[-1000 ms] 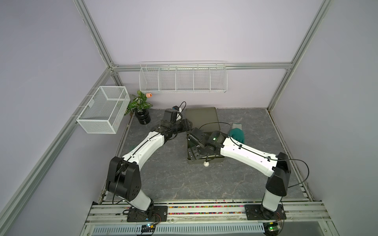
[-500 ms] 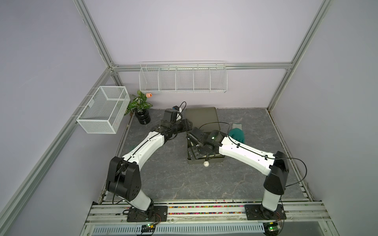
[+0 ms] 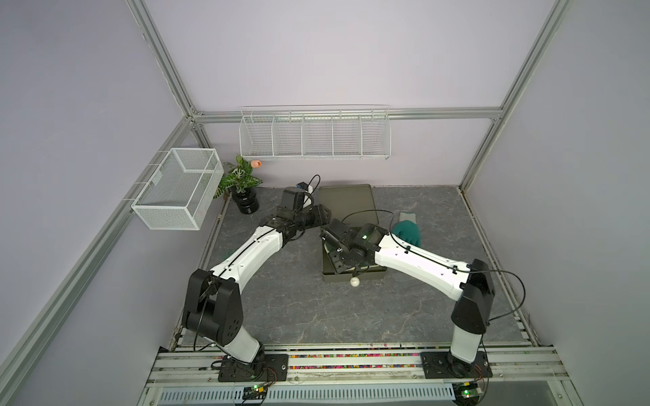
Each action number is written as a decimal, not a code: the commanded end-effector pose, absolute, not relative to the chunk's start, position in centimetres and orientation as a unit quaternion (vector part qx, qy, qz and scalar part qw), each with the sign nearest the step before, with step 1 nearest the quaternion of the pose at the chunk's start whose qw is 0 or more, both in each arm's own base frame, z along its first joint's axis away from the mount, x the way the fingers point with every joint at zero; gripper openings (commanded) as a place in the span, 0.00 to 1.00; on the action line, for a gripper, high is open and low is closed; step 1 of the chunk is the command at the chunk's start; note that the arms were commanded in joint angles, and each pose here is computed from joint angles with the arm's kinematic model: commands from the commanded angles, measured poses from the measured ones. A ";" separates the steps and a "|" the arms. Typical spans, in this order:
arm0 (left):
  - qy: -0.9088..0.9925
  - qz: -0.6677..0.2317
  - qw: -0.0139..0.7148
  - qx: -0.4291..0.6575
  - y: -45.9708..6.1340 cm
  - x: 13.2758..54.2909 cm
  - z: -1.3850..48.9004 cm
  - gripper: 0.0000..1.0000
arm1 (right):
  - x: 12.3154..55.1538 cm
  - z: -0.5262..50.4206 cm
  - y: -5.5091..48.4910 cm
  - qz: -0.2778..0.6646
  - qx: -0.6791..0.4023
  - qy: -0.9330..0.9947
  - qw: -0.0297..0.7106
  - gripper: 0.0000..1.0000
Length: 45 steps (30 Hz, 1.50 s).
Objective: Take the sponge out of the drawer
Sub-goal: Pick up the sponge from the drawer, then place the sponge at the center of the board.
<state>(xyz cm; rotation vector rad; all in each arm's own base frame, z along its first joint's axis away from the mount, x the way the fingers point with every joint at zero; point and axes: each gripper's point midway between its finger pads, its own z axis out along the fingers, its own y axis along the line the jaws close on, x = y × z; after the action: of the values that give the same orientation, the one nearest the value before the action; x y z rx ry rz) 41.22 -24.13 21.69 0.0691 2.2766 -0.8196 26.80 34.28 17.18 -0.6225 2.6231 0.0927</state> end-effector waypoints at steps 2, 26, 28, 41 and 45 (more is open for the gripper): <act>0.891 -0.312 0.327 0.035 -24.5 40.8 20.3 0.54 | 27.2 18.7 33.5 0.022 -0.218 0.946 0.239 0.53; 0.892 -0.311 0.326 0.036 -24.5 40.9 20.2 0.54 | 26.6 28.1 29.8 0.061 -0.190 0.920 0.337 0.48; 0.892 -0.312 0.326 0.036 -24.5 40.9 20.2 0.54 | 26.5 28.6 28.3 0.048 -0.186 0.919 0.345 0.48; 0.892 -0.312 0.325 0.037 -24.6 40.9 20.0 0.55 | 26.1 24.5 16.9 0.018 -0.085 0.945 0.316 0.49; 0.893 -0.312 0.323 0.038 -24.6 40.8 19.9 0.55 | 26.3 20.5 15.0 0.006 -0.060 0.959 0.278 0.49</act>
<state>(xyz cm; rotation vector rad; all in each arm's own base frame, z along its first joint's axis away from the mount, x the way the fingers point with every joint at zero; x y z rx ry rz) 41.24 -24.18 21.61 0.0704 2.2777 -0.8224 26.19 15.13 22.51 -0.1891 2.5326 -0.0094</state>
